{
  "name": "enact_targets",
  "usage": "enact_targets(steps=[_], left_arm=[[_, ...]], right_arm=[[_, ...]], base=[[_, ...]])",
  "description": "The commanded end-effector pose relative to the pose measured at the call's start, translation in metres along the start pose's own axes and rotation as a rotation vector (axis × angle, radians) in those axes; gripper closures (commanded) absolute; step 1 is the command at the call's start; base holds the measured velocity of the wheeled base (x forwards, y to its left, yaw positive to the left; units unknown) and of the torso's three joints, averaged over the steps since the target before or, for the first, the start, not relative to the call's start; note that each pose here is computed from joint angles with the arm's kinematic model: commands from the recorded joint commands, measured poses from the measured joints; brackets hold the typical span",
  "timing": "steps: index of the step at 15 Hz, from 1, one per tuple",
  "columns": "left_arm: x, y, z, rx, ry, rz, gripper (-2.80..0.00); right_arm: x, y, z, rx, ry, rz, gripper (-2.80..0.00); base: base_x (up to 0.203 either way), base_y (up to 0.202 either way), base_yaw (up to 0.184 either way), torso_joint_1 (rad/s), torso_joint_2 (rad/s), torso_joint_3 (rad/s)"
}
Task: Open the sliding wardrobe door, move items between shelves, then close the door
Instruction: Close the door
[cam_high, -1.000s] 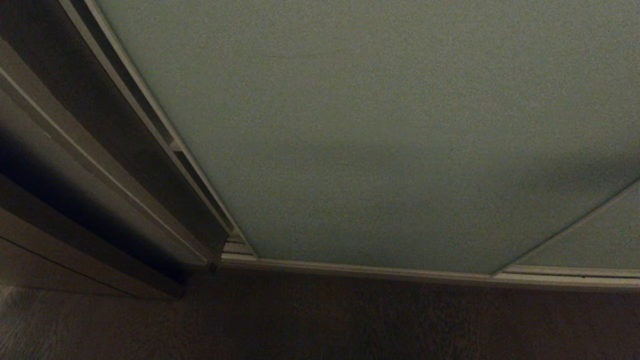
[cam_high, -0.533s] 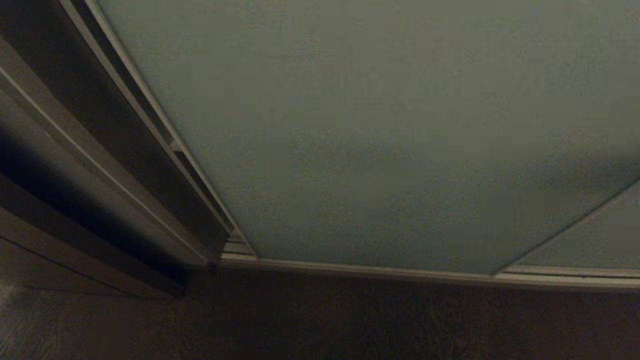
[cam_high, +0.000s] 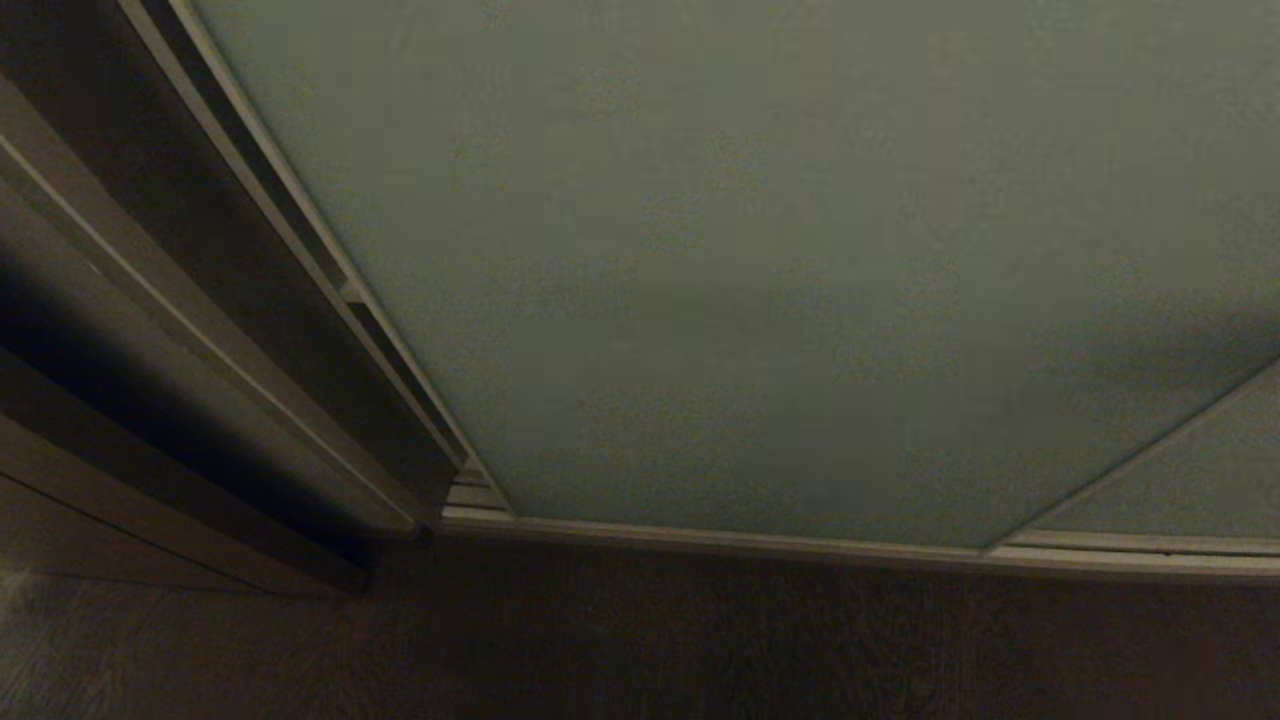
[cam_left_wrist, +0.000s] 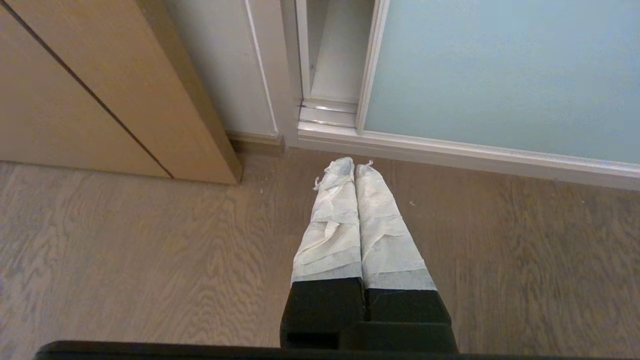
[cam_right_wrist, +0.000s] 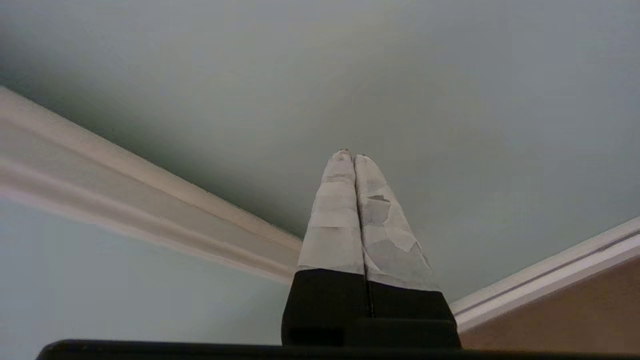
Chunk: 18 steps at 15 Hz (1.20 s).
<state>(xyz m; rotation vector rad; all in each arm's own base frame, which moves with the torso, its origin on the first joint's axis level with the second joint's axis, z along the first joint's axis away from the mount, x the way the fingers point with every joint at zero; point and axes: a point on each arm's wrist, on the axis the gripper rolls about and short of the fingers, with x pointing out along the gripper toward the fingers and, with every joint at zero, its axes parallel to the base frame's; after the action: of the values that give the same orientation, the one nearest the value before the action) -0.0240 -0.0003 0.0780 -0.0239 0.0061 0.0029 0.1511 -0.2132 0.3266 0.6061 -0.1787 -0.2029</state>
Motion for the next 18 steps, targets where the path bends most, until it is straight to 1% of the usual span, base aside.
enact_targets(steps=[1,3,6,9,11,14,16,18], left_arm=[[0.000,0.000,0.000,-0.001,0.000,0.000,0.00],[0.000,0.000,0.000,-0.001,0.000,0.000,0.00],[0.000,0.000,0.000,-0.001,0.001,0.000,0.00],[0.000,0.000,0.000,-0.001,0.000,0.000,0.00],[0.000,0.000,0.000,-0.001,0.001,0.000,0.00],[0.000,0.000,0.000,-0.001,0.000,0.000,0.00],[0.000,0.000,0.000,-0.001,0.000,0.000,0.00],[0.000,0.000,0.000,-0.001,0.001,0.000,0.00]], right_arm=[[0.016,-0.010,-0.009,0.034,0.044,0.020,0.00],[0.025,-0.004,-0.015,0.064,0.066,0.057,0.00],[0.032,0.005,-0.019,0.102,0.073,0.107,0.00],[0.037,0.012,-0.024,0.107,0.093,0.136,0.00],[0.040,0.010,-0.023,0.102,0.088,0.140,0.00],[0.047,0.007,-0.021,0.065,0.053,0.169,0.00],[0.050,0.005,-0.021,0.058,0.047,0.177,0.00],[0.053,0.011,-0.026,0.059,0.062,0.200,0.00]], base=[[0.000,0.000,0.000,0.000,0.00,0.000],[0.000,0.000,0.000,0.000,0.00,0.000],[0.000,0.000,0.000,0.000,0.00,0.000],[0.000,0.000,0.000,0.000,0.00,0.000],[0.000,0.000,0.000,0.000,0.00,0.000],[0.000,0.000,0.000,0.000,0.00,0.000],[0.000,0.000,0.000,0.000,0.00,0.000],[0.000,0.000,0.000,0.000,0.00,0.000]])
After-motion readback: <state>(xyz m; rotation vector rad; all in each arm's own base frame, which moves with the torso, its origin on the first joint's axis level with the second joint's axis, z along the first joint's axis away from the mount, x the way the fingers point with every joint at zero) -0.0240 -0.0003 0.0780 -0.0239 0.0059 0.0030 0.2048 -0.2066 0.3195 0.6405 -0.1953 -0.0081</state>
